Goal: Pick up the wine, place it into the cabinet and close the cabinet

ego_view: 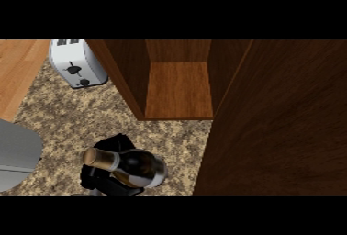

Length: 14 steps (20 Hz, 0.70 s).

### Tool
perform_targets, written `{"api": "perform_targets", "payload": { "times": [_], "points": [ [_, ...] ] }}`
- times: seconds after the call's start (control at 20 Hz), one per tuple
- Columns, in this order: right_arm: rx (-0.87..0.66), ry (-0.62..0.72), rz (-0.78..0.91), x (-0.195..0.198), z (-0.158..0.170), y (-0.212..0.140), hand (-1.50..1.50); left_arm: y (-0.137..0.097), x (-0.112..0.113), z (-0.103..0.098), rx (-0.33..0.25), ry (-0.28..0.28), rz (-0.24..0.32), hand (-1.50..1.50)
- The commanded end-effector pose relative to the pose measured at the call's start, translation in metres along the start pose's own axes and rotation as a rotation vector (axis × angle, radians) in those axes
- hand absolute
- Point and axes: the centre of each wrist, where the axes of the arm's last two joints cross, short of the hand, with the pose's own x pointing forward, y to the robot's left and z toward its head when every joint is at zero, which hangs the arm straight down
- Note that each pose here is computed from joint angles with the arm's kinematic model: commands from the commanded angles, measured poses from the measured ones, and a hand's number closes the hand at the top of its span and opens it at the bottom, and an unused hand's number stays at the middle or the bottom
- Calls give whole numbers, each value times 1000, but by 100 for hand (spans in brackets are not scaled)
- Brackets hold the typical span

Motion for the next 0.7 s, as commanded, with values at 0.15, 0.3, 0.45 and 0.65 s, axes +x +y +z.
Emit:
{"api": "perform_targets", "payload": {
  "times": [0.15, 0.3, 0.45, 0.65],
  "points": [
    [22, -73, -43, 45, 25, -16, -150, -43, 17, -33, -6, -24, -30, 150],
    [2, -68, -67, 37, 31, -11, -150, -48, 29, -25, 65, -53, -79, 150],
    [2, -49, -53, 41, 38, -14, -150, -48, 16, -36, 93, -71, -107, 150],
    [29, -62, -59, 42, 36, -12, -150, -56, 37, -61, 119, -59, -160, 150]
  ]
}}
